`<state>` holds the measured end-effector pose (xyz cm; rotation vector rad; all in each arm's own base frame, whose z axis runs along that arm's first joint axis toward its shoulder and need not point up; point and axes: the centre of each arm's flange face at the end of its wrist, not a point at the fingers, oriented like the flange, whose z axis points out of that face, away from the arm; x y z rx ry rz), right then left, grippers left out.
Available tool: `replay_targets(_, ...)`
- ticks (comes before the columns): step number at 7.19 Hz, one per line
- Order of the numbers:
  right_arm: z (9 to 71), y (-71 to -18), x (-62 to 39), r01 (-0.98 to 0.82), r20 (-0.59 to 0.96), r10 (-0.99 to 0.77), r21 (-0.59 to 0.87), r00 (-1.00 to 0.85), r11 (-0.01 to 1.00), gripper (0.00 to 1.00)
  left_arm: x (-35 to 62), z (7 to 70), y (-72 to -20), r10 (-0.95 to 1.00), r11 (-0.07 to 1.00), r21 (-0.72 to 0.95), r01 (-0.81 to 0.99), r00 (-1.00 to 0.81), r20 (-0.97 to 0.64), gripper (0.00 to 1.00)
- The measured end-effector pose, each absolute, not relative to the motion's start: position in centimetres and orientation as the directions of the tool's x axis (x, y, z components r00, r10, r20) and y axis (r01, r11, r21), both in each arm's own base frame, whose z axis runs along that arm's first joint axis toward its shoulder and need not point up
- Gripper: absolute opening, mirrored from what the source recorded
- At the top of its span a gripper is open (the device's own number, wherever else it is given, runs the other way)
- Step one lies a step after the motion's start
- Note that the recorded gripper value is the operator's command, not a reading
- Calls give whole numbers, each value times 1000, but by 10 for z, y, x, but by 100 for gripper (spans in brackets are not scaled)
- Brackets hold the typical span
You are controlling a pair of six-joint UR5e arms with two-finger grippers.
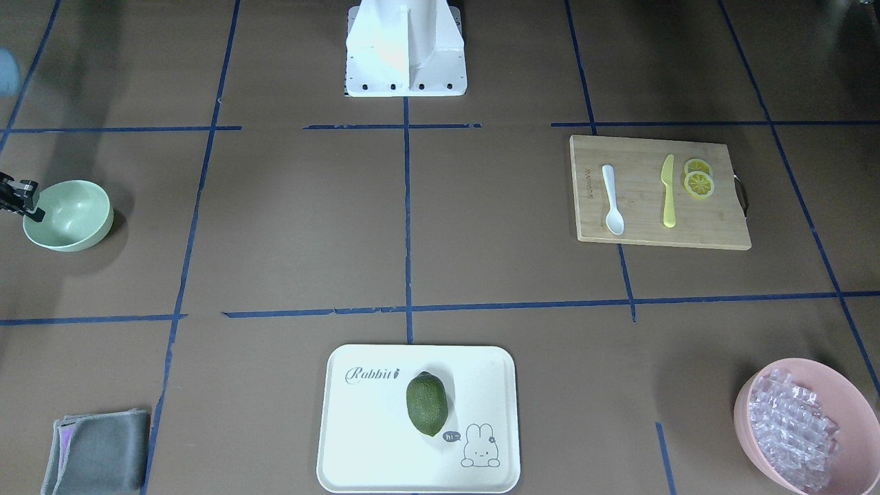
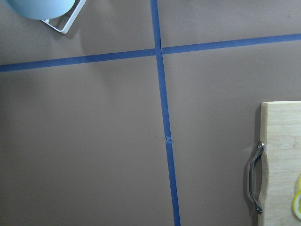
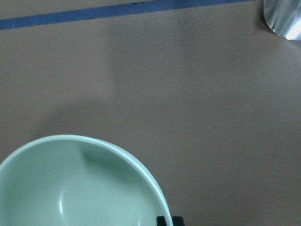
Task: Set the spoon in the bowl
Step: 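Carry the green bowl with the right gripper toward the table center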
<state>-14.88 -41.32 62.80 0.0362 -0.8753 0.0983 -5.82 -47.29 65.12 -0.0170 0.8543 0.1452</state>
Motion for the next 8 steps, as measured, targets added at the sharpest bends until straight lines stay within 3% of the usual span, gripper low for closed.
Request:
replay_targets(4, 459, -445, -164, -162, 831, 116, -32, 544, 986, 0, -58, 624, -480, 139, 990, 81, -119, 652, -745, 100)
replay_targets(6, 363, -466, -228, -143, 833, 144, -79, 535, 987, 0, -57, 610, -484, 162, 987, 108, -122, 653, -740, 100)
replay_targets(8, 268, -445, -345, -155, 826, 197, -134, 529, 979, 0, -55, 605, -487, 171, 985, 116, -126, 656, -735, 100)
